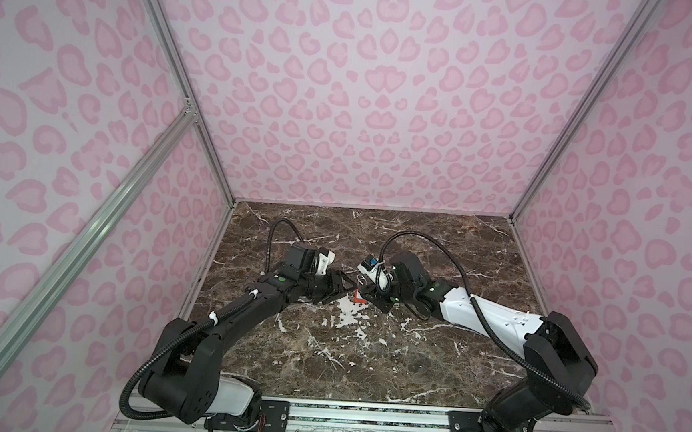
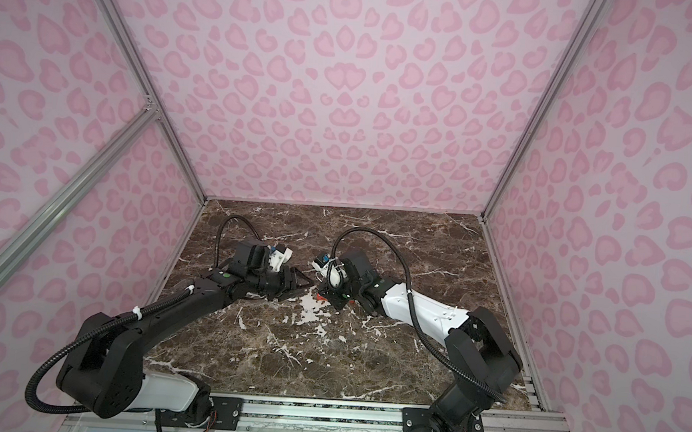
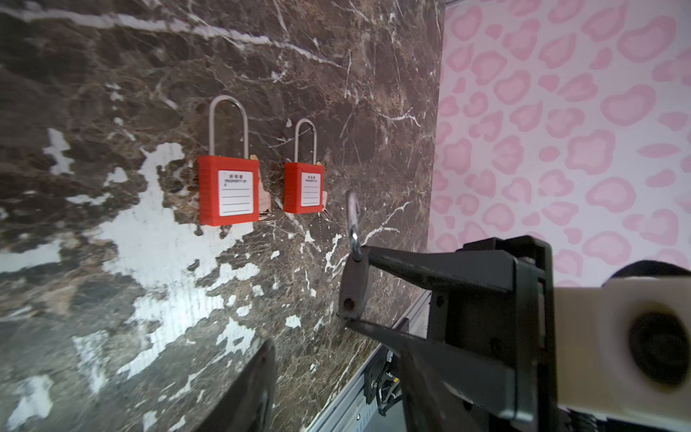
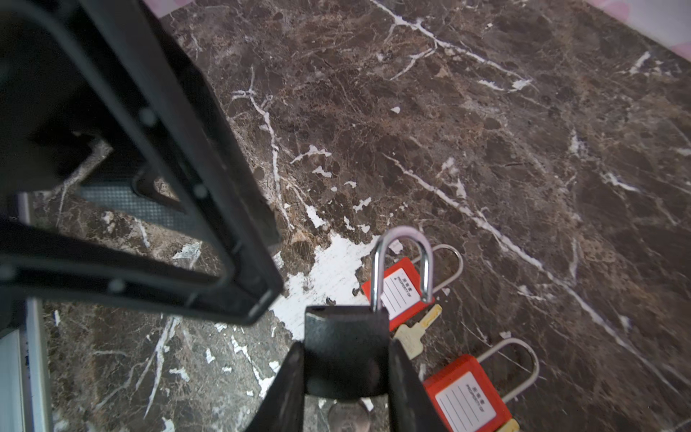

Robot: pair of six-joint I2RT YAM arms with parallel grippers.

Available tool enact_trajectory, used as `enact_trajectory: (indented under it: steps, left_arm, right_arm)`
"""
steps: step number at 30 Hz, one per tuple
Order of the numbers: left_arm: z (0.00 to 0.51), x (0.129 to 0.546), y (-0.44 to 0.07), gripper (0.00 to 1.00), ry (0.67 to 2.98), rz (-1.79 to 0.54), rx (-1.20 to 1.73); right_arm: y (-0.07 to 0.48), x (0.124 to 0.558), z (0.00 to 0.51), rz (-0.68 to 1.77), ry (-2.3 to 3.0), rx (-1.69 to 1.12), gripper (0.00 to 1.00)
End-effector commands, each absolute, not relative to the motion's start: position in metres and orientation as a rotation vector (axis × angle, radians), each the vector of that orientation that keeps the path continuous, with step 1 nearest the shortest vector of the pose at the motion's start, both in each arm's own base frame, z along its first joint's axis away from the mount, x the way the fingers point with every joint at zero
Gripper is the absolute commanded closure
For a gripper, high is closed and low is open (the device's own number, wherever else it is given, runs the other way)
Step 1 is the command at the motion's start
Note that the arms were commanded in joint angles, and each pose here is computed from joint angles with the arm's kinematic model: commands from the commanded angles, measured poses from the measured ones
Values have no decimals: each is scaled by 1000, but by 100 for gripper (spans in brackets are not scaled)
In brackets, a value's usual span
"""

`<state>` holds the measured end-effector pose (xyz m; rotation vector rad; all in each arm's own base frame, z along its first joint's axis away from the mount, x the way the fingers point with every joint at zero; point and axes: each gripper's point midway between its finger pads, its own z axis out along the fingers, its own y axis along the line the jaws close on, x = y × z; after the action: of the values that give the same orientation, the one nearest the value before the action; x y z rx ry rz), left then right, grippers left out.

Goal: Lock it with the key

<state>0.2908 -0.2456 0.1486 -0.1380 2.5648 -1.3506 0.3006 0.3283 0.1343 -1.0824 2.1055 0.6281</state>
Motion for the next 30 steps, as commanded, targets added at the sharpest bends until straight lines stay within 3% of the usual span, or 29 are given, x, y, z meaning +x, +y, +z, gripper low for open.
enact_trajectory:
  steps: [1,15,20,23,26,30]
  left_arm:
    - [160,295,-258,49,2522,-1411,-81]
    - [162,301,-269,63,2503,-1438,-80]
    - [160,300,-269,77,2509,-1439,-79]
    - [161,300,-268,93,2507,-1434,-83]
    - [162,300,-268,96,2504,-1430,-82]
    - [165,301,-267,96,2496,-1428,-80]
  right_arm:
    - [335,303,147,684,2059,-1057,75]
    - [343,293,166,769,1974,-1088,74]
    - [346,289,169,812,1956,-1093,74]
    - [345,291,165,798,1972,-1087,74]
    - [346,290,167,809,1968,-1086,74]
    - [344,292,169,794,1968,-1069,61]
